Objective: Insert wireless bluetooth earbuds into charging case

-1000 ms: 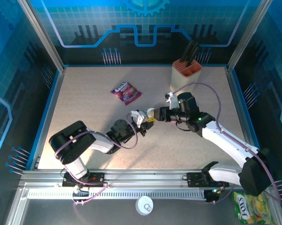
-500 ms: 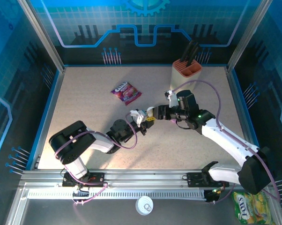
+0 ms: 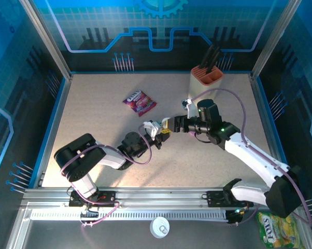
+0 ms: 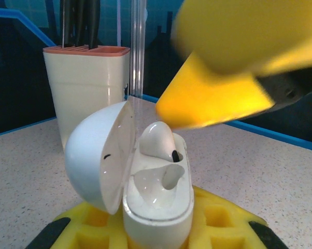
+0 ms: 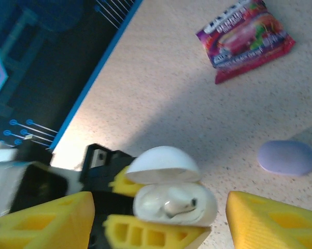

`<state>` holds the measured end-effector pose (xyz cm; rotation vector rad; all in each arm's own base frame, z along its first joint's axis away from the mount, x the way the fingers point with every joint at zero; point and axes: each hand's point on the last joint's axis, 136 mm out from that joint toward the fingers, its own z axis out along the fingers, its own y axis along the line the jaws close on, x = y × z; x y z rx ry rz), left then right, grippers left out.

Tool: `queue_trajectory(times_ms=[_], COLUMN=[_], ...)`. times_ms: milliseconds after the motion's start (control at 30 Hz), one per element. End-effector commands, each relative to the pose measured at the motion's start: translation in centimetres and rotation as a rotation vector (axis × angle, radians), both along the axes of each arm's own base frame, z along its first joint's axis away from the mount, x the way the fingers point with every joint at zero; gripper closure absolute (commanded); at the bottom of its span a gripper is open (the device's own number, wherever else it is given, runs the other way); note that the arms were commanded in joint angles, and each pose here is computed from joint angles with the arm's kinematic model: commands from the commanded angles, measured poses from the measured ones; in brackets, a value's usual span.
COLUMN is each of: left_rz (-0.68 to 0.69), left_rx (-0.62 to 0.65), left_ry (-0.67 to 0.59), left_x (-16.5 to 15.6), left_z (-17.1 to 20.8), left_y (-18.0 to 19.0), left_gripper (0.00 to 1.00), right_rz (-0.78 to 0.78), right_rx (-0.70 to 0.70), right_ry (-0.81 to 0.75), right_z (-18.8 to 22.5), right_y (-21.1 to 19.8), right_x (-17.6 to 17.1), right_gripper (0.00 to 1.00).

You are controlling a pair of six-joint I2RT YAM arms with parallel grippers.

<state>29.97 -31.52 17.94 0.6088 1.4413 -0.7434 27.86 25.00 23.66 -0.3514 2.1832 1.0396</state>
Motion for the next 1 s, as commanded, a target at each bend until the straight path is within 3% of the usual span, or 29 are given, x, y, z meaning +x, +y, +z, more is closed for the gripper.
queue_trajectory(times_ms=[0,433,767,967], left_rz=[0.062,0.264,0.391,0.438], left_rx=[-0.038,-0.059,-0.044,-0.076], left_ry=[0.030,0.193,0.259,0.297], left_x=[1.0,3.8,4.6,5.1], left_z=[-0.2,-0.2,1.0,1.6], left_y=[2.3,12.4,18.1,20.6], left_gripper=[0.85,0.84,0.84,0.83], right_rz=[0.027,0.036,0.080,0.066], right_rx=[0.016,-0.260,-0.497,-0.670], right_ry=[-0.088,0.091,0.070,0.095], right_z=[2.0,-6.7,-11.7,-15.5], right_y=[0.1,1.1,7.7,11.1], right_x=[-1.1,-3.5,-4.4,-4.0], right_gripper=[0.32,0.32,0.32,0.38])
